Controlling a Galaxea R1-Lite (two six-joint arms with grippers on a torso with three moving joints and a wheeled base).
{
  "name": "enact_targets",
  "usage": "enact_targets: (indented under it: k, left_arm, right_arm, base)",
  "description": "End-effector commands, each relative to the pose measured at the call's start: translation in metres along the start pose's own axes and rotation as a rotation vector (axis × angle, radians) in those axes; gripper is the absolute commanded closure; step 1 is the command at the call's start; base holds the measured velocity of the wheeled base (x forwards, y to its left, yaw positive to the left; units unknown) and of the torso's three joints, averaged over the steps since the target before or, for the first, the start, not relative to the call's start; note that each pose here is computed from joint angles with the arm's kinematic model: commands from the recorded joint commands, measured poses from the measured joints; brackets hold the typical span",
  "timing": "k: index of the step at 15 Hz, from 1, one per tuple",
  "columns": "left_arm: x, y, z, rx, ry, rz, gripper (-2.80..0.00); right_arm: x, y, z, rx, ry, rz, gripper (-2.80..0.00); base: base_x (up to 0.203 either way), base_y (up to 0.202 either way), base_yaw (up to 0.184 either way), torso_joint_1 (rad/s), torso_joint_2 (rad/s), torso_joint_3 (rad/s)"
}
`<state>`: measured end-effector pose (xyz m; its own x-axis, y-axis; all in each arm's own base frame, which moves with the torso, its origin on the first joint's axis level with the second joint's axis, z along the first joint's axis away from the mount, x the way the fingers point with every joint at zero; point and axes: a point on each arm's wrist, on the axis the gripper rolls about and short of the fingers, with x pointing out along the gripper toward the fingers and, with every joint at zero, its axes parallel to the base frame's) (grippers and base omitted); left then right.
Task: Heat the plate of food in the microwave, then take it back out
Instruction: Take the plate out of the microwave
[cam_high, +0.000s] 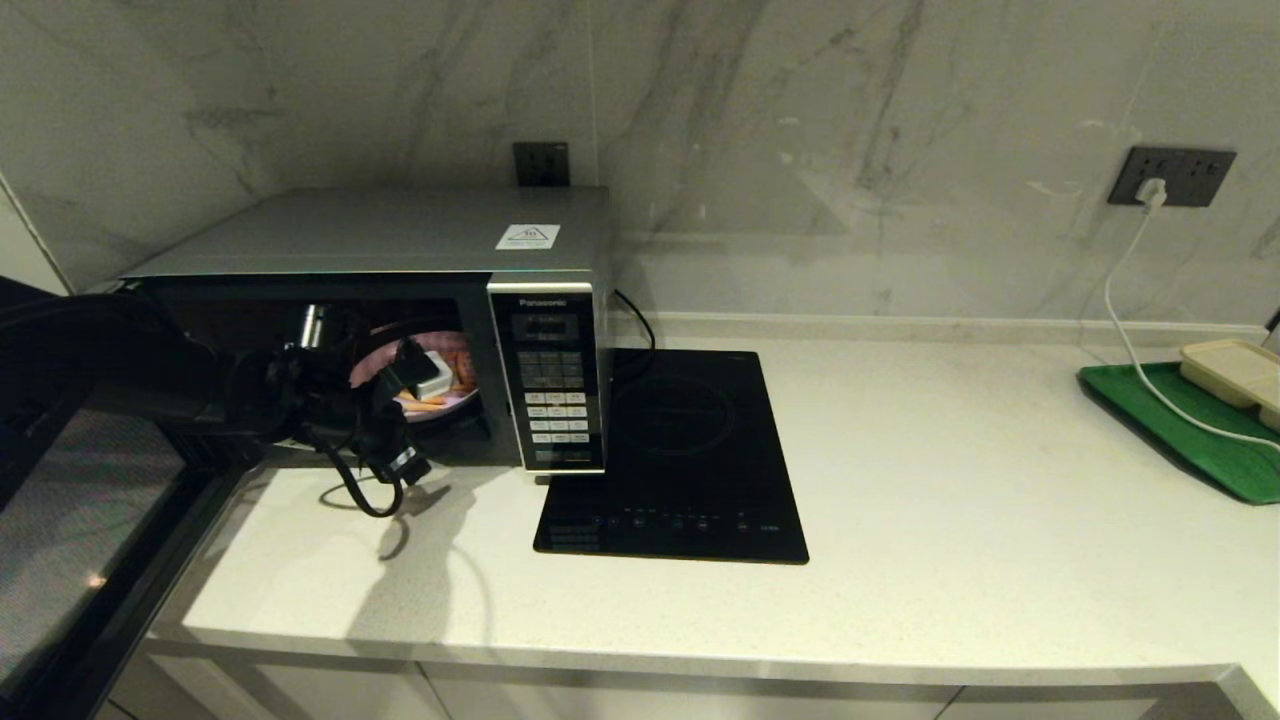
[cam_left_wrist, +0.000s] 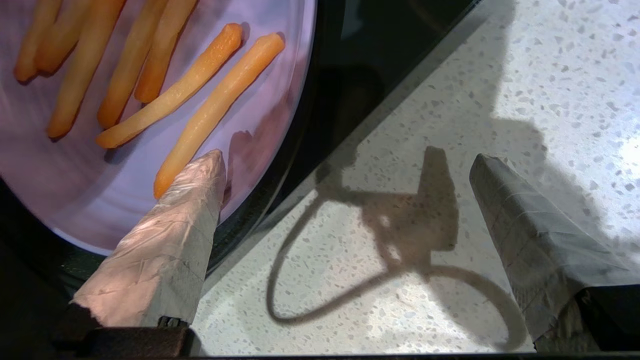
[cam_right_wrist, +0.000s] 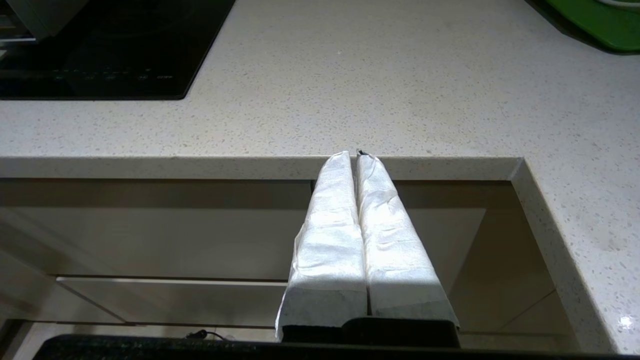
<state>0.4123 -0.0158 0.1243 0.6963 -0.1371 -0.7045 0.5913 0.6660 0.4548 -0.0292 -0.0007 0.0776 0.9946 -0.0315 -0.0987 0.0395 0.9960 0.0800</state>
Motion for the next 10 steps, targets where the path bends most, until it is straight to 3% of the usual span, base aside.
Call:
enact_targets:
  k: [1, 10]
  left_arm:
    - [-0.0025, -0.0023, -0.0021, 0.002, 0.003, -0.012, -2.80]
    - [-0.0012, -0.0051, -0.0054, -0.003, 0.012, -0.022, -2.80]
  right_arm:
    - [0.0000, 0.0000, 0.0001, 0.001, 0.001, -0.001, 0.00]
    - [0.0000, 0.0000, -0.0002, 0.001, 0.004, -0.001, 0.00]
  base:
    - [0.000, 0.000, 0.000, 0.000, 0.00, 0.000]
    - [0.000, 0.000, 0.000, 0.000, 0.00, 0.000]
